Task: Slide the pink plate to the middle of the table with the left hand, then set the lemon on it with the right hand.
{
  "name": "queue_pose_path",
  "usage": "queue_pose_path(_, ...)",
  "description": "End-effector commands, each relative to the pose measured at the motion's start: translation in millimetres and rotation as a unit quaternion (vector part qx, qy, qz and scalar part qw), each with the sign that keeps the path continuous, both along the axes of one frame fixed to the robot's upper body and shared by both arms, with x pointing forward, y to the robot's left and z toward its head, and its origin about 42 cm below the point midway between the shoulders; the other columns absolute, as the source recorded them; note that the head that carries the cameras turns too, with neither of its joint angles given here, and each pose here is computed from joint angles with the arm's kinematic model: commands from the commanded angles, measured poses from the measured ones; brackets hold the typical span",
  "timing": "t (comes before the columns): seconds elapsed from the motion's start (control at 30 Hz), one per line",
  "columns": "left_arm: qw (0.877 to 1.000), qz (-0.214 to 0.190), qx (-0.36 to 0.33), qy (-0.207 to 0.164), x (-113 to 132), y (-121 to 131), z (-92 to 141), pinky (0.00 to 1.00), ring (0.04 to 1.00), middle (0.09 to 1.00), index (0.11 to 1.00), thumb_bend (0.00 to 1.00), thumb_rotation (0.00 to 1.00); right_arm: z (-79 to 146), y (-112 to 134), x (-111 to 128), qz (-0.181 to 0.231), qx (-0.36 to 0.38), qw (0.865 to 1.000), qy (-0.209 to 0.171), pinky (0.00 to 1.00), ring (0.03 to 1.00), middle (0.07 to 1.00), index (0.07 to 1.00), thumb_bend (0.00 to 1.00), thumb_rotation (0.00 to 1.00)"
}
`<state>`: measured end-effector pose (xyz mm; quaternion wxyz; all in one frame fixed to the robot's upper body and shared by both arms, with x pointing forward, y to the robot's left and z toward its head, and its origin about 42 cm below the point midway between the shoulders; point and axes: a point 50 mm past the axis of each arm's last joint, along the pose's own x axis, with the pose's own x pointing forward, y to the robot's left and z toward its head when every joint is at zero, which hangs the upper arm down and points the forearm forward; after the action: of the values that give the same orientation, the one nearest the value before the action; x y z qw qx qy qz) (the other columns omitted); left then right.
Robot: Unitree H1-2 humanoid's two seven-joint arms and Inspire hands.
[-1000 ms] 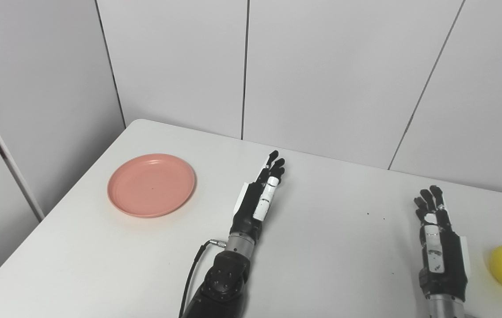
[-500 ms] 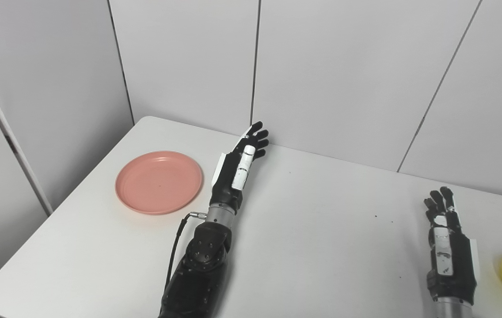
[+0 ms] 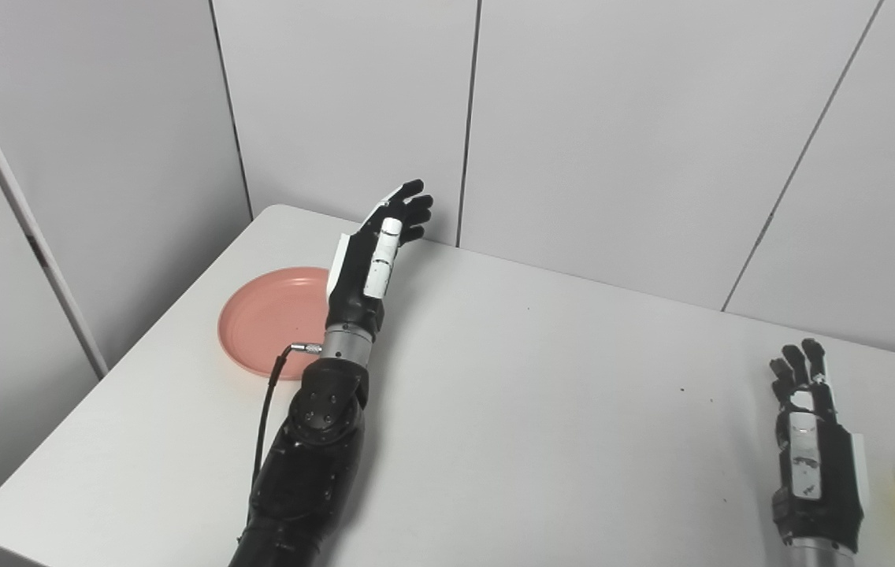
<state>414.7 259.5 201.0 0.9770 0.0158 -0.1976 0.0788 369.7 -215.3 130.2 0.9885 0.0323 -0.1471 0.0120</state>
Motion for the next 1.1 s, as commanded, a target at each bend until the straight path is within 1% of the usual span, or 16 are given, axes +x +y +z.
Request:
queue_pose_path(0.0,0.998,0.02,0.007,-0.051,9.5,7.4,26.6,0.81,0.802,0.8,0.788,0.71,1.0,-25.6,-4.8,-15.3,-0.004,0.003,0.999,0.035,0.99,0.947,0.949,0.971,0.61,0.89)
queue_pose_path(0.07,0.998,0.041,0.006,-0.053,10.4,17.9,26.5,0.84,0.805,0.796,0.781,0.74,1.0,-25.2,-4.6,-15.4,-0.003,0.004,0.999,0.036,1.0,0.952,0.95,0.971,0.61,0.89)
queue_pose_path(0.2,0.996,0.068,0.004,-0.055,10.0,34.9,25.5,0.82,0.793,0.79,0.774,0.73,1.0,-25.3,-5.0,-15.4,-0.002,0.003,0.999,0.037,1.0,0.958,0.952,0.974,0.6,0.89)
queue_pose_path(0.3,0.994,0.093,0.011,-0.06,8.0,45.2,26.0,0.78,0.775,0.78,0.773,0.72,1.0,-24.8,-5.7,-15.5,-0.001,-0.002,0.999,0.036,1.0,0.957,0.954,0.974,0.61,0.91)
queue_pose_path(0.43,0.99,0.128,0.025,-0.055,3.7,60.9,27.2,0.78,0.773,0.783,0.777,0.72,1.0,-22.8,-5.3,-16.1,-0.002,0.002,0.999,0.035,1.0,0.951,0.95,0.971,0.61,0.91)
queue_pose_path(0.5,0.988,0.143,0.032,-0.053,1.9,68.4,27.6,0.77,0.766,0.777,0.773,0.73,1.0,-23.0,-5.5,-16.3,-0.002,0.004,0.999,0.035,1.0,0.95,0.95,0.972,0.6,0.9)
queue_pose_path(0.6,0.986,0.153,0.044,-0.043,-1.0,79.6,27.6,0.78,0.779,0.786,0.789,0.74,1.0,-22.6,-6.5,-16.4,-0.001,0.002,0.999,0.035,1.0,0.956,0.955,0.976,0.6,0.91)
queue_pose_path(0.77,0.984,0.162,0.068,-0.032,-4.6,88.4,27.3,0.82,0.806,0.809,0.811,0.73,1.0,-21.6,-6.2,-16.4,0.0,0.002,0.999,0.035,1.0,0.957,0.956,0.977,0.59,0.92)
queue_pose_path(0.87,0.981,0.175,0.082,-0.026,-7.4,96.4,26.5,0.83,0.814,0.817,0.822,0.73,1.0,-21.6,-6.6,-16.5,0.001,0.005,0.999,0.035,1.0,0.959,0.959,0.979,0.58,0.92)
queue_pose_path(0.93,0.979,0.184,0.09,-0.021,-8.6,100.8,25.5,0.83,0.818,0.824,0.833,0.79,1.0,-21.4,-6.7,-16.5,0.001,0.007,0.999,0.035,1.0,0.96,0.96,0.98,0.57,0.91)
queue_pose_path(0.97,0.977,0.191,0.094,-0.019,-9.6,103.5,24.8,0.83,0.819,0.826,0.835,0.79,1.0,-21.1,-6.7,-16.4,0.001,0.007,0.999,0.035,1.0,0.962,0.961,0.981,0.57,0.91)
queue_pose_path(1.07,0.973,0.211,0.096,-0.011,-12.3,111.6,22.6,0.83,0.821,0.827,0.834,0.76,1.0,-20.1,-6.6,-16.0,0.003,0.007,0.999,0.036,1.0,0.965,0.963,0.983,0.57,0.91)
